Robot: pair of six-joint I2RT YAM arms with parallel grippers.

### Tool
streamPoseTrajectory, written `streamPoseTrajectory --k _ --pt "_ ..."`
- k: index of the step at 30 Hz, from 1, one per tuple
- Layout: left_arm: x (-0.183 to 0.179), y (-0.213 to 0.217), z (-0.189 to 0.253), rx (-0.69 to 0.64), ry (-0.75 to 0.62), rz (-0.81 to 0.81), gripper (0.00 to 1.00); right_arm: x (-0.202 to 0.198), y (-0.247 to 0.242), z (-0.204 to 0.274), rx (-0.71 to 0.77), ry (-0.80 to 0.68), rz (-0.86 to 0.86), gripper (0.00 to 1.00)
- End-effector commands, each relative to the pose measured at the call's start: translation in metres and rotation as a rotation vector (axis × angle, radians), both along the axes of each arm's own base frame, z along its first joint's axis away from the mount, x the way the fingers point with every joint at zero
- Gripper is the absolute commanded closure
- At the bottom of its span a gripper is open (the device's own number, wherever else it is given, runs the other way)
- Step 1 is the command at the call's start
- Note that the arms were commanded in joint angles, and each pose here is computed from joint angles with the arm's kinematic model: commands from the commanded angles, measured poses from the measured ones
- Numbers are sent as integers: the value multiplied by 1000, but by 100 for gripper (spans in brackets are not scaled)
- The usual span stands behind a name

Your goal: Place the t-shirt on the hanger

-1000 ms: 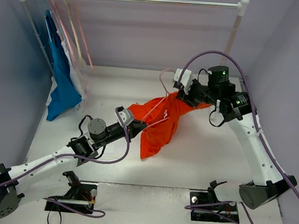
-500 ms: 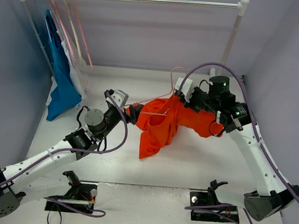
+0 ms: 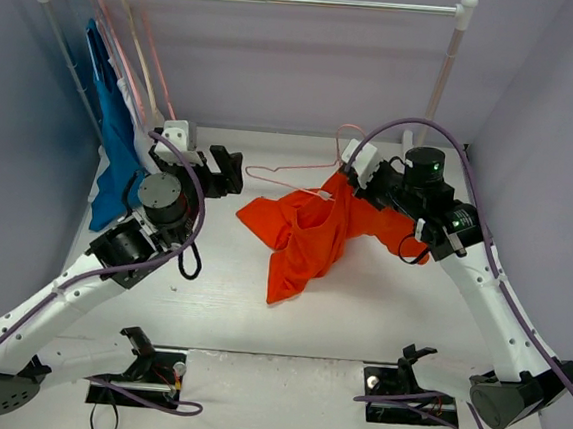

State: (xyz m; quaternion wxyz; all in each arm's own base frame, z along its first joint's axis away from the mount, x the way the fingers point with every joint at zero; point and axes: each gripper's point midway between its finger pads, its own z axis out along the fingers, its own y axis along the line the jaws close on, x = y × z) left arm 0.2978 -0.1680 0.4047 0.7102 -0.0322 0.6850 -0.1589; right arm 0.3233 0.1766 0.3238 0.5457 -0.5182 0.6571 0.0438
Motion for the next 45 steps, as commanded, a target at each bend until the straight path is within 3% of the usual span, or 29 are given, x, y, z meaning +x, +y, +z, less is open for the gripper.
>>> streamPoseTrajectory --k 1,10,16,21,24,33,45 --pt "-4 -12 -31 -73 212 -13 26 15 -1 45 129 -128 -78 100" --pt "2 -89 -99 -203 475 -155 26 18 1 39 161 -102 -101 100" --pt "13 -118 -119 -221 516 -167 27 11 0 39 173 -104 -94 100" --pt "13 -136 -135 -207 544 -184 32 8 -2 36 172 -101 -98 100" --pt "15 -143 -150 -187 570 -179 40 6 -2 36 173 -102 -93 100" --pt "26 -159 -168 -190 579 -181 42 1 -2 37 182 -102 -86 100" --pt "30 -167 -183 -181 603 -175 74 -2 -4 38 178 -103 -88 100"
